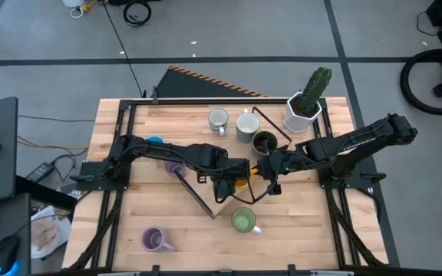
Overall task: Place coffee mugs
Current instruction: Put the yellow mug on the shelf
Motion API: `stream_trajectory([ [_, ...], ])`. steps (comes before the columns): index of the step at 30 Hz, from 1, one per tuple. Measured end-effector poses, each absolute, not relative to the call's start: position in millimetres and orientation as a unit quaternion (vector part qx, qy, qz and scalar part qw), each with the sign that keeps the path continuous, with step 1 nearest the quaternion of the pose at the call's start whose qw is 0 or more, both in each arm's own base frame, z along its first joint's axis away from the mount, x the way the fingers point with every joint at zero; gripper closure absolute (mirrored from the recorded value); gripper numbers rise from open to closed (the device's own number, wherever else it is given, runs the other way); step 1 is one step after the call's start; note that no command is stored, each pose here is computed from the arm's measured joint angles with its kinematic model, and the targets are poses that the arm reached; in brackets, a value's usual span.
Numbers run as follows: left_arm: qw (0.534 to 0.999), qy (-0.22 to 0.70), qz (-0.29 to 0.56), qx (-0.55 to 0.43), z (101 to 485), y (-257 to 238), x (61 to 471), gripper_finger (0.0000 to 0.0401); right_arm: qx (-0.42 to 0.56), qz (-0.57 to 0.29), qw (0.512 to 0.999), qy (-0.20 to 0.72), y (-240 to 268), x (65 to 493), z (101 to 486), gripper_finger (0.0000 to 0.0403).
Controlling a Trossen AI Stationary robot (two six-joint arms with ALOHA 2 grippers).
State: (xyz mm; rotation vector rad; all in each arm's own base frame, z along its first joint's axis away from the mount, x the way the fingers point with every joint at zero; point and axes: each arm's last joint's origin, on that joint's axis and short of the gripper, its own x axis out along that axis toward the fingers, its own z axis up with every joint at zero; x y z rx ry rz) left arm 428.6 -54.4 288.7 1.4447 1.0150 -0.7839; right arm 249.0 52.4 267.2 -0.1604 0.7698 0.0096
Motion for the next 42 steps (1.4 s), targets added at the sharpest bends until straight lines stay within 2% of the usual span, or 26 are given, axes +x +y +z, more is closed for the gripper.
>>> stream_trajectory([
  [8,0.577,0.435,-0.322,0.611,289.5,-52.8,429.6,0.0274,-0.079,0.006,0.924,0.373,51.4,249.8,267.3,0.0347],
  [13,0.594,0.445,-0.31,0.594,290.1,-49.8,429.7,0.025,-0.079,0.006,0.924,0.375,51.0,249.9,266.7,0.0347],
  [24,0.605,0.464,-0.306,0.571,292.7,-50.9,423.7,0.0238,-0.073,-0.003,0.924,0.375,47.9,250.4,266.8,0.0347],
  [33,0.66,0.456,-0.269,0.533,322.0,-49.8,407.6,0.0209,-0.066,-0.007,0.929,0.364,46.8,246.1,272.7,0.0347],
  [37,0.673,0.477,-0.256,0.503,328.9,-48.4,397.9,0.0197,-0.064,-0.007,0.929,0.364,46.7,245.3,273.2,0.0347],
  [42,0.695,0.526,-0.214,0.44,330.7,-40.9,389.2,0.0203,-0.064,-0.008,0.928,0.368,46.5,244.8,272.6,0.0347],
])
